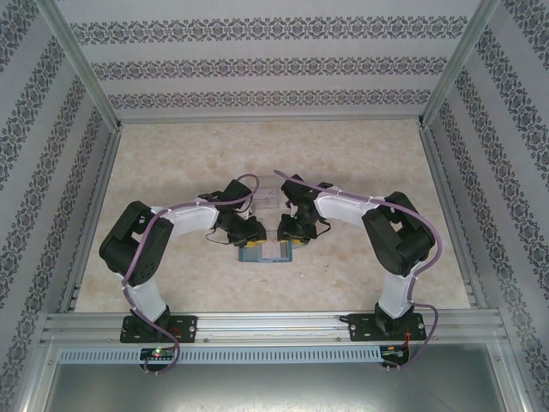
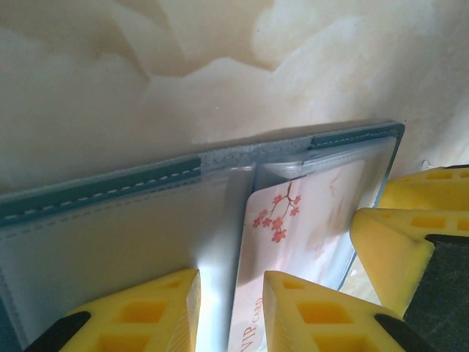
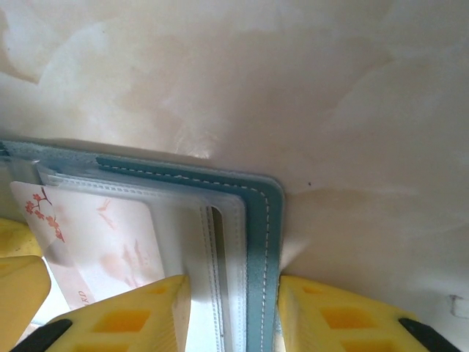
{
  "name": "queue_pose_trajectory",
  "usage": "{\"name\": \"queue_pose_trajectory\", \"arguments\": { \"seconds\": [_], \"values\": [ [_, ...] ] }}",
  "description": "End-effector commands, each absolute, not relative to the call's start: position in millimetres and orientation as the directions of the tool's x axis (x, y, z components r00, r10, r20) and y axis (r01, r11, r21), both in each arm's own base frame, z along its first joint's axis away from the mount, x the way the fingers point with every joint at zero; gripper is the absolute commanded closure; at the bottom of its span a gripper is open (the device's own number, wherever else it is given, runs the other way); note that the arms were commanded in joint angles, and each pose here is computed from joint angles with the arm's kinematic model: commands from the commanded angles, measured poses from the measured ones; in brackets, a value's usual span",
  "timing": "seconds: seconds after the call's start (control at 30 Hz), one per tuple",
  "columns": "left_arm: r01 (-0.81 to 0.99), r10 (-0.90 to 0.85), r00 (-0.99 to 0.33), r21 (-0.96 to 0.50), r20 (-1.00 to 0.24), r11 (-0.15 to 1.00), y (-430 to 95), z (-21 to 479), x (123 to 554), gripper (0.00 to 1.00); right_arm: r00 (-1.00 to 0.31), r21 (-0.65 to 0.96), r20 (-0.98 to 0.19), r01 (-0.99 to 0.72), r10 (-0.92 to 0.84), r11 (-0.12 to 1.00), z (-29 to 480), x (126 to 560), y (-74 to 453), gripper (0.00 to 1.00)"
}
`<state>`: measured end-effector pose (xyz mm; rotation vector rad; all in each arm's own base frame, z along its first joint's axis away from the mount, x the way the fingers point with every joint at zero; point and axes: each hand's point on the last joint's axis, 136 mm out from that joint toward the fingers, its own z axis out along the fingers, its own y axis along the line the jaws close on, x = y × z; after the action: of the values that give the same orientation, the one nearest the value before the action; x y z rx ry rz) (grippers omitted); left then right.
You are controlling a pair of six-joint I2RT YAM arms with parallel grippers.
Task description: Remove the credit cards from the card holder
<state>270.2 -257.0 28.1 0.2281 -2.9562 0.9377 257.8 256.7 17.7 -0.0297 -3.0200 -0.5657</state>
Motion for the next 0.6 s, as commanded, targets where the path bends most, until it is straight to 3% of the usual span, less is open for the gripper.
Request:
{"name": "queue_pose_trajectory", "arguments": {
  "seconds": [0.0, 0.57],
  "values": [
    [-0.158, -0.137, -0.987, -0.62, 0.081, 0.768, -262.2, 26.4, 274.6, 0.71, -0.995, 0.311, 0.096, 0.023, -0.008, 0.95, 1.6, 253.0, 251.3, 0.63],
    [-0.156, -0.126, -0.988, -0.702, 0.094, 0.695, -270.9, 29.1, 276.6, 0.8, -0.995, 0.306, 0.098, 0.016, -0.015, 0.952, 2.9, 253.6, 252.0, 0.67]
  ]
}}
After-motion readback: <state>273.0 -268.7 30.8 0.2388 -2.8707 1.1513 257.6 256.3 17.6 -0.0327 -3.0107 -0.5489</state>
